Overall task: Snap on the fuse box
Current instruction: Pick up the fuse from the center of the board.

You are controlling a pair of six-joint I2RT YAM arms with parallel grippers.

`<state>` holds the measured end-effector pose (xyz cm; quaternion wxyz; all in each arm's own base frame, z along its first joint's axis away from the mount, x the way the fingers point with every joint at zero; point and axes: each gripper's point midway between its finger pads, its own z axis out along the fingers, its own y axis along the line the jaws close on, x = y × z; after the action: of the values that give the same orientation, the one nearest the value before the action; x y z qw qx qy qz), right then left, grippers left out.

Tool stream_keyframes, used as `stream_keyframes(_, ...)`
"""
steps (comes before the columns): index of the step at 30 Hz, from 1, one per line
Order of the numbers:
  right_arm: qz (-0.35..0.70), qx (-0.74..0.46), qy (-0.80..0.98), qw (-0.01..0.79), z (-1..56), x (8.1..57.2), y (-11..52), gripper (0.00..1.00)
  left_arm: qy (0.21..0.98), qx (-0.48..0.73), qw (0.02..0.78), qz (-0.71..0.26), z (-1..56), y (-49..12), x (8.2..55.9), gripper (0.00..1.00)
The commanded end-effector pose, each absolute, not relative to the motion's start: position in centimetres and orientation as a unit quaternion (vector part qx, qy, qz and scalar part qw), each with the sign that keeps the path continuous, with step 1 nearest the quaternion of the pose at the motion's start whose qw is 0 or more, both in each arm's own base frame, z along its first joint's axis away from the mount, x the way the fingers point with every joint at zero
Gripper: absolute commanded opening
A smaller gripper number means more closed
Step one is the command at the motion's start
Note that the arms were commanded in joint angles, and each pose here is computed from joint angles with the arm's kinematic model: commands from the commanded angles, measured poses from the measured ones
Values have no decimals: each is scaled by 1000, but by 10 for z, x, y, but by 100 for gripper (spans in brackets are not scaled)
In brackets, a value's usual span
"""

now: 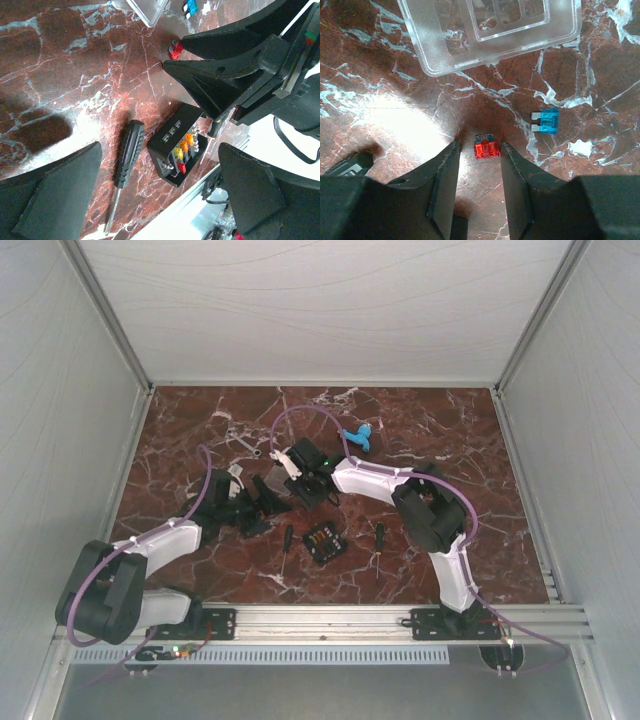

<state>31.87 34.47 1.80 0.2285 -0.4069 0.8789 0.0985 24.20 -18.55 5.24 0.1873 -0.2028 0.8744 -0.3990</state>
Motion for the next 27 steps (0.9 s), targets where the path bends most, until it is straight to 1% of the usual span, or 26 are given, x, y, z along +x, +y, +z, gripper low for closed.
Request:
stream_keyframes(1, 93, -405, 885, 210, 12, 311, 336, 34, 872, -197, 193, -405, 56, -186, 246, 100)
stream_keyframes(12, 78, -401, 888, 213, 12, 311, 328, 33, 870, -200, 192, -409, 56, -187, 244, 100)
stream_keyframes(16, 76, -400, 889, 212, 12, 310, 326, 30, 869, -200, 191, -411, 57, -187, 243, 99)
stream_keyframes(19, 75, -399, 889, 214, 13, 310, 325, 26, 868, -200, 191, -413, 57, -188, 243, 99)
stream_keyframes(27, 79, -395, 885, 233, 22, 312, 325, 18, 863, -199, 189, -424, 60, -191, 245, 97)
